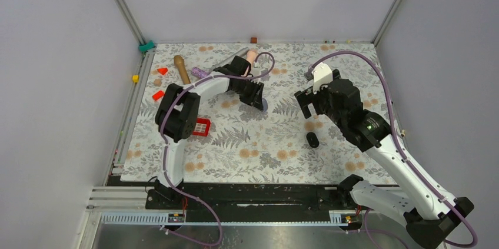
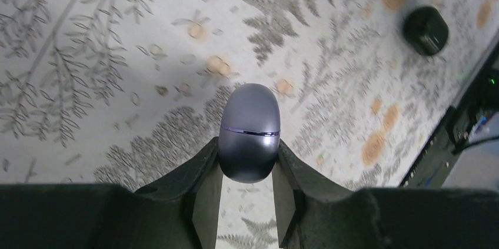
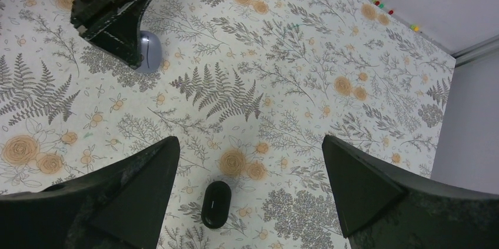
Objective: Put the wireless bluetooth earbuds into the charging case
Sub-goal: Place the charging case at the center of the board.
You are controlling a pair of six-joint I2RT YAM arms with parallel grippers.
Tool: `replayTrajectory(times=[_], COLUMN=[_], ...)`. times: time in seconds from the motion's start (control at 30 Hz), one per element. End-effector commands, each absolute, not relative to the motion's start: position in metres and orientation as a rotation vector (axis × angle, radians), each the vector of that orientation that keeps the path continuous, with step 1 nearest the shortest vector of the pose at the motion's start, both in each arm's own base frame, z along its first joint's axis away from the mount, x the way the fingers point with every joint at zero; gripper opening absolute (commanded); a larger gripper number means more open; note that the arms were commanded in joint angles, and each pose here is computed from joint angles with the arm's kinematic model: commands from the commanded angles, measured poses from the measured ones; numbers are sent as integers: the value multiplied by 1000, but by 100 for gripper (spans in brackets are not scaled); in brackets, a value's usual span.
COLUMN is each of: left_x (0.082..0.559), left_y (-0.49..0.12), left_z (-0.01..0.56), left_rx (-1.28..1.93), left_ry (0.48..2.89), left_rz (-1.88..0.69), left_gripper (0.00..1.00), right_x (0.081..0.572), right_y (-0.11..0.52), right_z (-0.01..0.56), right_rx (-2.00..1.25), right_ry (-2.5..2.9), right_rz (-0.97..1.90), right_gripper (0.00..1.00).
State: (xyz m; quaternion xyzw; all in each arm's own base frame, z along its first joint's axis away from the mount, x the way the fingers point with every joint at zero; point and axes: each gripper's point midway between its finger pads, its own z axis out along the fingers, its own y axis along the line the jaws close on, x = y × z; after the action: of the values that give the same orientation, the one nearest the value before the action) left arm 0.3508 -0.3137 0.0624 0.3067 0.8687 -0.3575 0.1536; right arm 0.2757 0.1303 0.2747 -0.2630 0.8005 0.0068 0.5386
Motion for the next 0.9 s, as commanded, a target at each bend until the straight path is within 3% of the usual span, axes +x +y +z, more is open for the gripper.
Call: replayTrajectory(times=[0.0, 0.3, 0.53, 0.8, 0.87], left_x=[383, 393, 391, 393, 393], left_y=[-320, -315, -310, -301, -299], left_z=[61, 42, 41, 60, 73], left_rx=[726, 637, 627, 642, 653], left_ry=[2528, 2598, 2613, 2566, 2535], left_rz=[-942, -854, -829, -790, -789], left_gripper=[10, 22, 61, 95, 99], right_x=[282, 281, 280, 279, 278], right_y=[122, 122, 121, 118, 116], right_z=[291, 291, 294, 297, 298], right_rx=[-555, -553, -543, -526, -518], right_ry=[1836, 1831, 1824, 1817, 1815], right_rz=[-5, 1, 9, 15, 16], right_gripper=[99, 99, 100, 99, 100])
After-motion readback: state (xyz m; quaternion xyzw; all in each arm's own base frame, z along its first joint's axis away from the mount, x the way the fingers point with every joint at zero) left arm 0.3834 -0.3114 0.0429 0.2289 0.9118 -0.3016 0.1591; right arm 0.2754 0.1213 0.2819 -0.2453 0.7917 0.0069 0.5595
